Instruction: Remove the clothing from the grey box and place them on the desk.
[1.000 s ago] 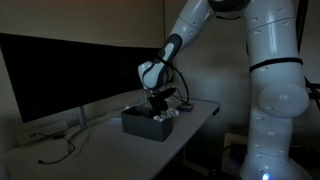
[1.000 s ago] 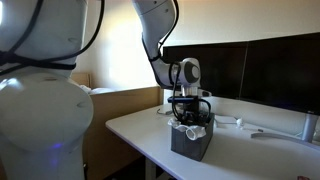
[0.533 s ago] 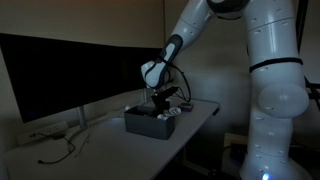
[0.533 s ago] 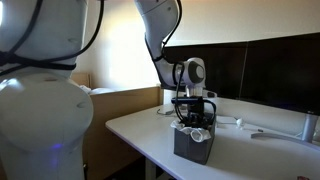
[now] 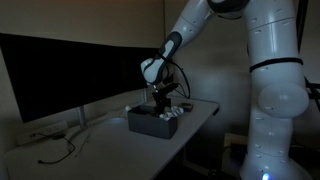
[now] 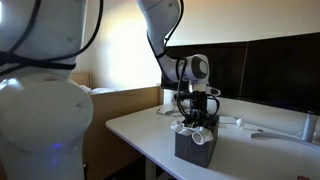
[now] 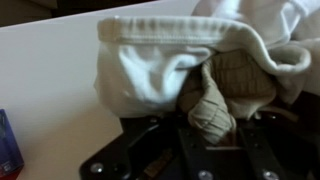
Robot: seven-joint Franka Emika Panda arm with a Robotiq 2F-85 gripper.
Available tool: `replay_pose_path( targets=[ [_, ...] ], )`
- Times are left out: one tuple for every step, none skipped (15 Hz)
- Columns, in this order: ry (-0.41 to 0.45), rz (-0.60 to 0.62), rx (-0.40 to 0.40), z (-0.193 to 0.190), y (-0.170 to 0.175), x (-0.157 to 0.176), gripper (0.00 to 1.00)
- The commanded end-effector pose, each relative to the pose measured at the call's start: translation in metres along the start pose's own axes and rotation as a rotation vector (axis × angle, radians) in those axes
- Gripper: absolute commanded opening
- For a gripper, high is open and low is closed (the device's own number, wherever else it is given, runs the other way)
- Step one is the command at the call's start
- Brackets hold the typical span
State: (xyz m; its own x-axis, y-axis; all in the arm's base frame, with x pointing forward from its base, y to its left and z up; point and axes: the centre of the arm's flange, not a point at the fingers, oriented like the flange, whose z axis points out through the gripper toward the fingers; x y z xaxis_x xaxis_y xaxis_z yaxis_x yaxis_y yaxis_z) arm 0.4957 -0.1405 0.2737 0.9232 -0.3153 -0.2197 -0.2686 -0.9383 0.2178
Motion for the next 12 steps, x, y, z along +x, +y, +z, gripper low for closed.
replay_pose_path(
  targets=[
    [-0.004,0.000,0.049,-0.040,0.008,0.001,0.13],
    [0.002,0.004,0.063,-0.052,0.009,0.004,0.13],
    [0.006,0.006,0.076,-0.063,0.011,0.007,0.13],
    [0.011,0.010,0.092,-0.076,0.006,0.013,0.13],
    [0.012,0.009,0.104,-0.089,0.001,0.019,0.13],
    [0.025,0.017,0.112,-0.102,0.000,0.023,0.13],
    [0.029,0.016,0.120,-0.118,-0.002,0.029,0.13],
    [0.031,0.013,0.127,-0.135,-0.004,0.035,0.13],
    [0.033,0.010,0.134,-0.151,-0.006,0.038,0.13],
    [0.027,0.004,0.142,-0.169,-0.007,0.040,0.13],
    [0.026,0.003,0.145,-0.185,-0.007,0.041,0.13],
    [0.031,0.003,0.148,-0.204,-0.007,0.041,0.13]
  ],
)
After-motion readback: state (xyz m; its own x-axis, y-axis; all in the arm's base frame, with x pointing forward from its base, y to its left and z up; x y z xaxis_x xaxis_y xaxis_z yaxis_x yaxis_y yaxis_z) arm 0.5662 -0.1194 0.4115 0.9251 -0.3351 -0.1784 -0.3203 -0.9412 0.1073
